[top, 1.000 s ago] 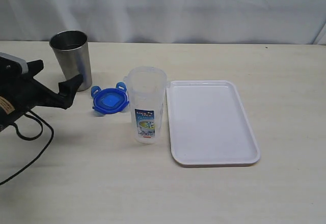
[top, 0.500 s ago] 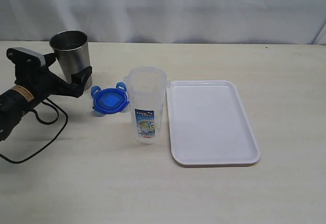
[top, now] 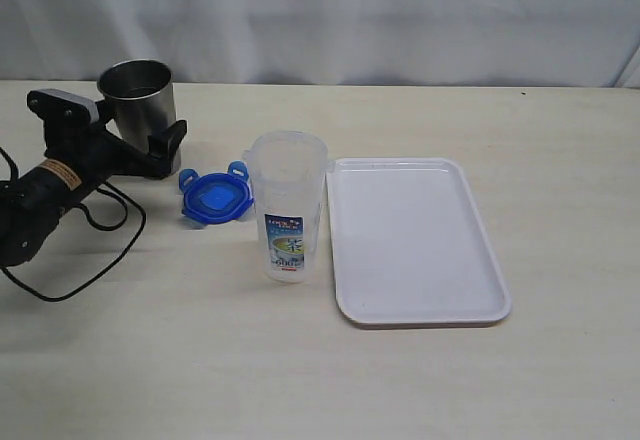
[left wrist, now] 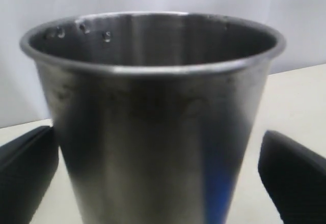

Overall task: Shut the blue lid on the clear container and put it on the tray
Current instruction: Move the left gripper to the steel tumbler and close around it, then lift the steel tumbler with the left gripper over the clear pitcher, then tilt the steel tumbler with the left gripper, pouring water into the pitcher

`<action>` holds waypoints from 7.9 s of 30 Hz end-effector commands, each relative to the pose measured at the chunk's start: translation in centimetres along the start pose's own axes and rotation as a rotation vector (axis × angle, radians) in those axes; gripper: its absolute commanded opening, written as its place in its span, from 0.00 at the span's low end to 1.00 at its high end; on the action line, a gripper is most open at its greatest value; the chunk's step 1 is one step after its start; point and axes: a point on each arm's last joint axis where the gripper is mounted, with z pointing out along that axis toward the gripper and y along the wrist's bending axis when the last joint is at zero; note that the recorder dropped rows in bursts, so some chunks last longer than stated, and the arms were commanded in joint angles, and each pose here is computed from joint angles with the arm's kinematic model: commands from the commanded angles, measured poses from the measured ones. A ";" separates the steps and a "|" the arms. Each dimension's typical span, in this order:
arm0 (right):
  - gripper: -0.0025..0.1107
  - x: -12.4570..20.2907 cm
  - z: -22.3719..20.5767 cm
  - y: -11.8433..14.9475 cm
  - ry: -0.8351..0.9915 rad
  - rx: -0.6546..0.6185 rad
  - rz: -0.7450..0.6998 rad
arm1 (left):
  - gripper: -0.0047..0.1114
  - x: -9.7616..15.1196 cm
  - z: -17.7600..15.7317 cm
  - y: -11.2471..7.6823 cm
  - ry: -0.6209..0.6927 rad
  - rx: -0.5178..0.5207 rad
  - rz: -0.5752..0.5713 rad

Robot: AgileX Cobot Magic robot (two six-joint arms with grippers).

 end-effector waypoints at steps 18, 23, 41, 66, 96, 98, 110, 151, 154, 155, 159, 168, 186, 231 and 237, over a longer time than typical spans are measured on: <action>0.06 0.1 0.0 0.0 -0.001 0.002 0.004 | 0.91 -0.8 0.9 0.1 -0.045 0.008 0.003; 0.06 0.1 0.0 0.0 -0.001 0.002 0.004 | 0.91 -1.0 1.1 0.1 -0.051 0.006 -0.003; 0.06 0.1 0.0 0.0 -0.001 0.002 0.004 | 0.91 -1.4 1.5 0.3 -0.070 0.007 -0.030; 0.06 0.1 0.0 0.0 -0.001 0.002 0.004 | 0.17 -1.3 1.5 0.0 -0.065 0.041 -0.026; 0.06 0.1 0.0 0.0 -0.001 0.002 0.004 | 0.04 -5.4 1.3 -1.0 -0.133 0.165 -0.009; 0.06 0.1 0.0 0.0 -0.001 0.002 0.004 | 0.04 -5.9 1.3 -0.8 -0.147 0.153 -0.009; 0.06 0.1 0.0 0.0 -0.001 0.002 0.004 | 0.04 -9.9 1.4 -2.6 -0.232 0.206 0.016; 0.06 0.1 0.0 0.0 -0.001 0.002 0.004 | 0.04 -12.8 2.2 -12.1 -0.261 0.433 0.353; 0.06 0.1 0.0 0.0 -0.001 0.002 0.004 | 0.04 -12.9 2.1 -12.2 -0.269 0.435 0.350; 0.06 0.1 0.0 0.0 -0.001 0.002 0.004 | 0.04 -12.9 2.1 -12.2 -0.271 0.436 0.349; 0.06 0.1 0.0 0.0 -0.001 0.002 0.004 | 0.04 -13.2 2.0 -12.3 -0.309 0.446 0.338; 0.06 0.1 0.0 0.0 -0.001 0.002 0.004 | 0.04 -14.9 1.4 -12.4 -0.367 0.461 0.311; 0.06 0.1 0.0 0.0 -0.001 0.002 0.004 | 0.04 -16.4 -0.2 -10.5 -0.322 0.497 0.352; 0.06 0.1 0.0 0.0 -0.001 0.002 0.004 | 0.04 -14.4 -2.6 -10.5 -0.386 0.676 0.707; 0.06 0.1 0.0 0.0 -0.001 0.002 0.004 | 0.04 -14.4 -2.6 -10.5 -0.403 0.668 0.753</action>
